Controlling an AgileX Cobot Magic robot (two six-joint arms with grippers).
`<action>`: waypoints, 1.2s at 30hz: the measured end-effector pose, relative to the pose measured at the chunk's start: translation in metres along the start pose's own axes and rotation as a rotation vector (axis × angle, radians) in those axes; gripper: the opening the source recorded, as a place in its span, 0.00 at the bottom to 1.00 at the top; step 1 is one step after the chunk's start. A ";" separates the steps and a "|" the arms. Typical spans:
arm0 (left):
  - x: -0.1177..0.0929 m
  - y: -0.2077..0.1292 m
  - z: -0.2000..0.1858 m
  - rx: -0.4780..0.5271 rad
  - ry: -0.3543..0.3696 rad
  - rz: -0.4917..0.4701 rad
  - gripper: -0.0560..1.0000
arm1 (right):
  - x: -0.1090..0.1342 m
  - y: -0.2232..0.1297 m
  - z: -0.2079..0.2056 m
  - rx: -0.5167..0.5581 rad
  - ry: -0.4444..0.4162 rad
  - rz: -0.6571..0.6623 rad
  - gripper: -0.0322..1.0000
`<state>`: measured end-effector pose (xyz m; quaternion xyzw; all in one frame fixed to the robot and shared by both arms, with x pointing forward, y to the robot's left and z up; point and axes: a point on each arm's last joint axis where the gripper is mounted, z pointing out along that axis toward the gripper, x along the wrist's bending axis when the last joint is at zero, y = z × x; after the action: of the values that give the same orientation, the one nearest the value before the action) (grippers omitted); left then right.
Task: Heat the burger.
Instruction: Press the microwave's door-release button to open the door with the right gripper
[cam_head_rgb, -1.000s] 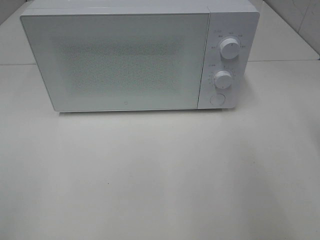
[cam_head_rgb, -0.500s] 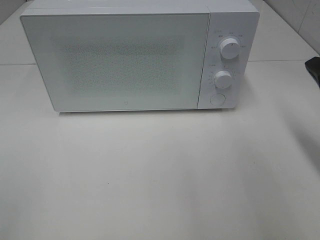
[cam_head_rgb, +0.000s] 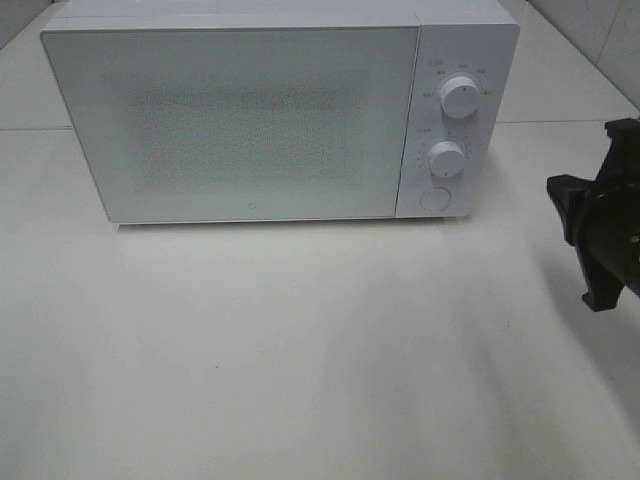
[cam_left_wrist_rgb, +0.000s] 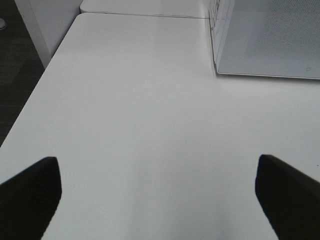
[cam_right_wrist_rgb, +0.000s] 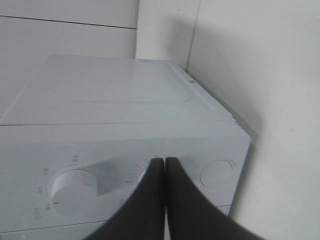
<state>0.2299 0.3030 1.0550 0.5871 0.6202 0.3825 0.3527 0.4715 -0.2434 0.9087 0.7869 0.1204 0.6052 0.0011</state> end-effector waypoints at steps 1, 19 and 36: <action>0.000 0.000 0.000 0.000 0.000 0.000 0.97 | -0.003 -0.004 0.001 -0.001 -0.016 0.008 0.06; 0.000 0.000 0.000 0.000 0.000 0.000 0.97 | -0.019 -0.043 0.059 0.070 -0.160 0.064 0.06; 0.000 0.000 0.000 0.000 0.000 0.000 0.97 | -0.029 -0.056 0.105 0.074 -0.213 0.072 0.06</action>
<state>0.2299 0.3030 1.0550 0.5871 0.6202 0.3825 0.3527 0.5546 -0.1791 0.8450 0.8500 0.1133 0.5130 -0.0370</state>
